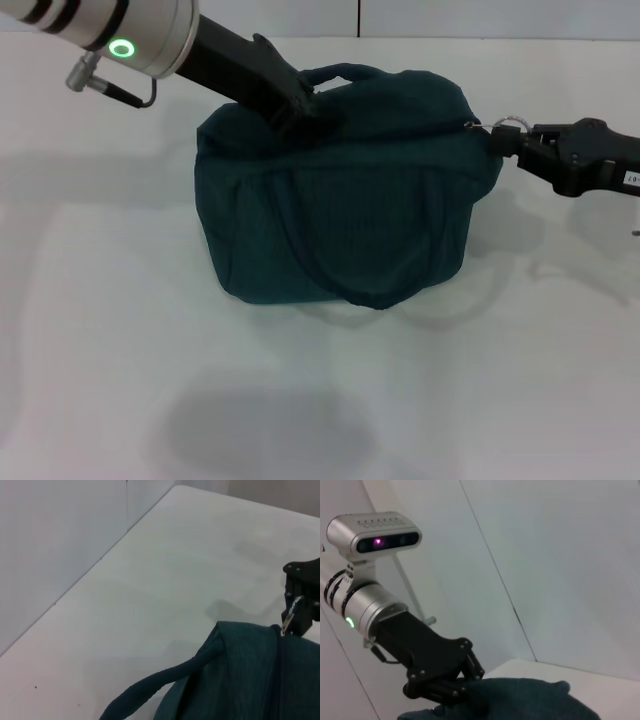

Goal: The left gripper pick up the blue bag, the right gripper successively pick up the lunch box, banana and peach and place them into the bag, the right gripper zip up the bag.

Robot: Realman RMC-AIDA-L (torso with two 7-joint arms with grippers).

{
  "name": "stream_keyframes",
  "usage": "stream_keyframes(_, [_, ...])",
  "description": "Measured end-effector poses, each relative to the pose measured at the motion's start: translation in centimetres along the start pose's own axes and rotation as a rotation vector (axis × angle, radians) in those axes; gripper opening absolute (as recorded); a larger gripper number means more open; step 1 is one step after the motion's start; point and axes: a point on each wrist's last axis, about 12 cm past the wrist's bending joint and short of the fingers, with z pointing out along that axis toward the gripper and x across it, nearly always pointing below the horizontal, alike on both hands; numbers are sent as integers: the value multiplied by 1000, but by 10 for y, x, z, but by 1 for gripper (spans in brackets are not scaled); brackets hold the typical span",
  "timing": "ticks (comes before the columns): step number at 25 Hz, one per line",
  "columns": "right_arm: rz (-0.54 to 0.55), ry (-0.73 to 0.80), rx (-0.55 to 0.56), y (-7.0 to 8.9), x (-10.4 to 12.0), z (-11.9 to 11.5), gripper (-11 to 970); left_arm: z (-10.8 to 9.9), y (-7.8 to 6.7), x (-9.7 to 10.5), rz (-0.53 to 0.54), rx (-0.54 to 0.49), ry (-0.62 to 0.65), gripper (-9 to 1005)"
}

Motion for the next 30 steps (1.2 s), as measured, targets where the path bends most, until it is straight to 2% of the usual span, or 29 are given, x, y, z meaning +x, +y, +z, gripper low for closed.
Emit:
stream_keyframes(6, [22,-42,45,-6,4,-9,78,3,-2,3,2,7,-4,88])
stream_keyframes(16, [65,-44,131,-16,16,-15,80,2,-4,5,4,14,-13,47])
stream_keyframes(30, [101,43,212,-25,37,-10,82,-12,0,-2,3,36,-84,47])
